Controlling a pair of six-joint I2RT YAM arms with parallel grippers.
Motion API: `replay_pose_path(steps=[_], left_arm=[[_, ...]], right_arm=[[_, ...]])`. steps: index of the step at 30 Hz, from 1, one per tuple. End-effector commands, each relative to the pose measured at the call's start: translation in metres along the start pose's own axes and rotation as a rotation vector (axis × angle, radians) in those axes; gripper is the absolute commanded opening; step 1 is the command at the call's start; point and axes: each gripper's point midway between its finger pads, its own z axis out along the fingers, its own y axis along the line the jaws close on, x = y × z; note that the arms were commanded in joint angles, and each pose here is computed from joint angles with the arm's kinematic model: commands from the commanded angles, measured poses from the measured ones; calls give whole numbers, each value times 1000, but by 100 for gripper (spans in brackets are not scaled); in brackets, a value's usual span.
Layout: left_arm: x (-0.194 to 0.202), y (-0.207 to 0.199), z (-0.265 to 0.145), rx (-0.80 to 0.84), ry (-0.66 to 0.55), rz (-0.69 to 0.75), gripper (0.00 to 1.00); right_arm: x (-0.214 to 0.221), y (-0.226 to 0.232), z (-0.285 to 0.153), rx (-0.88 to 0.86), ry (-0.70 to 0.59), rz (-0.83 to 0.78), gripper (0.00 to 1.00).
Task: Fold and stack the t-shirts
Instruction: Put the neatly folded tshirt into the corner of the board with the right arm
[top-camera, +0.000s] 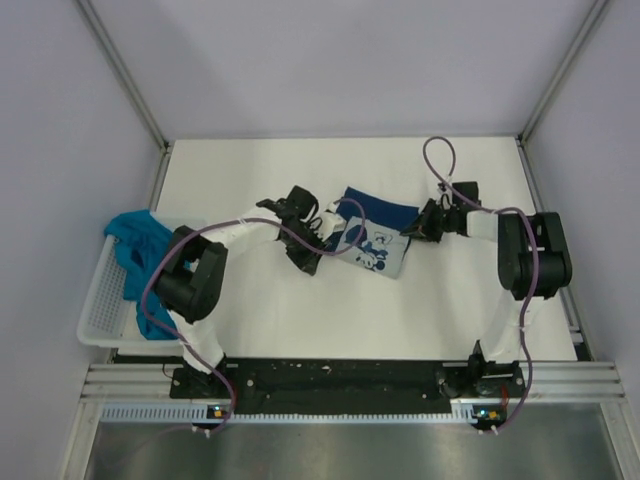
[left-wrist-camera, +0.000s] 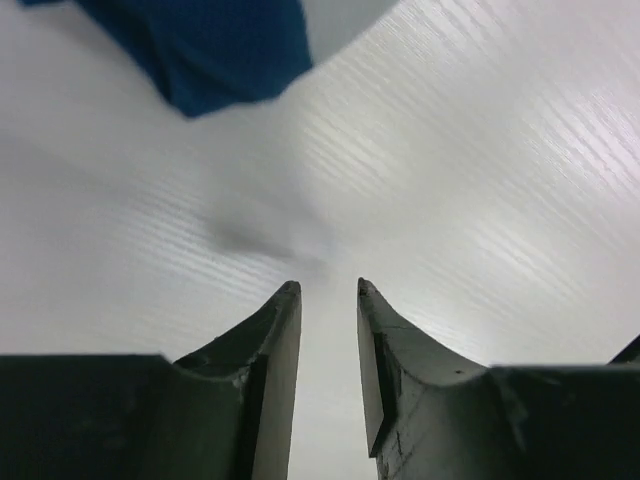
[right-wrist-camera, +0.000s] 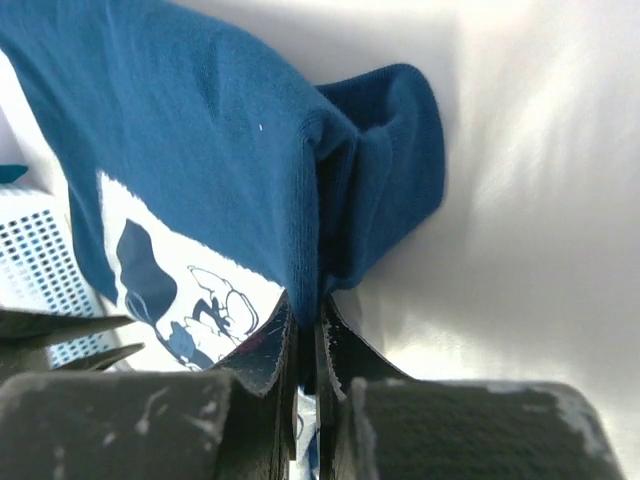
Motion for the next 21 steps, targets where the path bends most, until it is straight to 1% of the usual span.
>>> replay_pose_path(steps=[1,2,3,6,8,10,13,16,21], left_arm=[[-11,0,-46,-76,-65,99,41],[-13,2,-52,-94,-76,106,45],[-12,6,-56,-109,-81,109,48],[-12,19,-68,-154,-100,97,50],[-11,28,-75,-171,-112,72,50],[-10,38,-81,-188,-120,44,50],[-6,48,-89,-216,-120,15,50],[-3,54,-96,-247,-116,12,50],[-1,58,-104,-277,-111,22,50]], right_arm=[[-33,-12,-13,69,10,-104,0],[-45,-24,-21,103,0,-112,0],[-49,-29,-24,139,18,-138,0],[-65,-54,-36,299,76,-226,0],[-81,-69,-47,413,105,-314,0],[-110,-77,-56,507,109,-426,0],[-139,-97,-70,648,121,-511,0],[-173,-110,-82,726,64,-518,0],[-233,-133,-121,932,-57,-532,0]])
